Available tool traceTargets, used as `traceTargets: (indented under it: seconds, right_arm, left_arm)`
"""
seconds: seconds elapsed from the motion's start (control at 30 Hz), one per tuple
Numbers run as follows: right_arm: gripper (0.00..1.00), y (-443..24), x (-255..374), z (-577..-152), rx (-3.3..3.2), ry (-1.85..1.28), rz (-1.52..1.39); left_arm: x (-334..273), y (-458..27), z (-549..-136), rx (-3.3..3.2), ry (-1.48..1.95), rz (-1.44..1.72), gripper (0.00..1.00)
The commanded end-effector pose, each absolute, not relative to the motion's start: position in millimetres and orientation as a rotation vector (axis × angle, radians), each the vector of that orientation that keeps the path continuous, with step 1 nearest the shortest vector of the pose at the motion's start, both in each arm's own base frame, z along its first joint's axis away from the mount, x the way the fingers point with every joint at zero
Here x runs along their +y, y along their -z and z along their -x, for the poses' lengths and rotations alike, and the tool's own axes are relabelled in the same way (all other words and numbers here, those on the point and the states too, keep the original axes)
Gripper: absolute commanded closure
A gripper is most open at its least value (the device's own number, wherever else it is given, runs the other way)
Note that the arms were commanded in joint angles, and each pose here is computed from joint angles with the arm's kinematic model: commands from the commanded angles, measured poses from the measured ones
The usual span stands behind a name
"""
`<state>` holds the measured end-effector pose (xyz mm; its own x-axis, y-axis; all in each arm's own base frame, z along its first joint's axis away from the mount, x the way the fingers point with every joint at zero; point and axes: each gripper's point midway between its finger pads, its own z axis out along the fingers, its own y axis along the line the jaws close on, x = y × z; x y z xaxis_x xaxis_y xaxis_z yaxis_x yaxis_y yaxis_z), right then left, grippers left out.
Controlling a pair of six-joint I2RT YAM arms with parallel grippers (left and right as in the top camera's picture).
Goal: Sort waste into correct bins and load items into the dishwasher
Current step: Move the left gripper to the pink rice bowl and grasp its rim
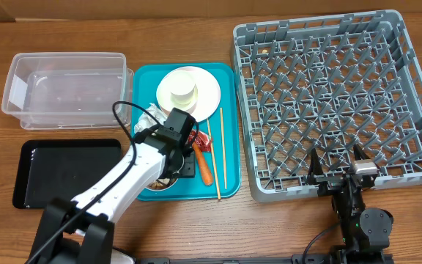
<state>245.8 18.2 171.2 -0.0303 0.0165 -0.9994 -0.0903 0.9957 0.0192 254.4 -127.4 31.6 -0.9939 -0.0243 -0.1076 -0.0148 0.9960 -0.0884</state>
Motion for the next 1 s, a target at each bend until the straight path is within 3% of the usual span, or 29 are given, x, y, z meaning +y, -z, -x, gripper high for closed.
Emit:
traceTargets:
  seconds: [0.0, 0.07, 0.23, 0.63, 0.97]
  right_arm:
    - [0.00, -170.0, 17.9, -245.9, 1.593, -0.085, 0.058]
    - [0.00, -170.0, 17.9, -245.9, 1.593, -0.085, 0.057]
    - [0.00, -170.0, 17.9, -245.9, 1.593, -0.085, 0.058]
    - [0.00, -170.0, 17.9, -245.9, 1.593, -0.085, 0.058]
    - [0.00, -170.0, 17.9, -245.9, 1.593, -0.085, 0.058]
  left_arm:
    - [-129.5, -24.8, -248.9, 3.056, 0.134, -0.024, 0.57]
    - [-129.1, -25.0, -249.6, 3.054, 0.132, -0.021, 0.66]
    - [-124.0, -25.1, -253.2, 3.036, 0.086, -0.016, 0.71]
    - [-122.1, -25.9, -255.9, 3.024, 0.066, -0.015, 0.95]
    - [-124.6, -43.7, -261.6, 3.029, 0.062, -0.015, 0.96]
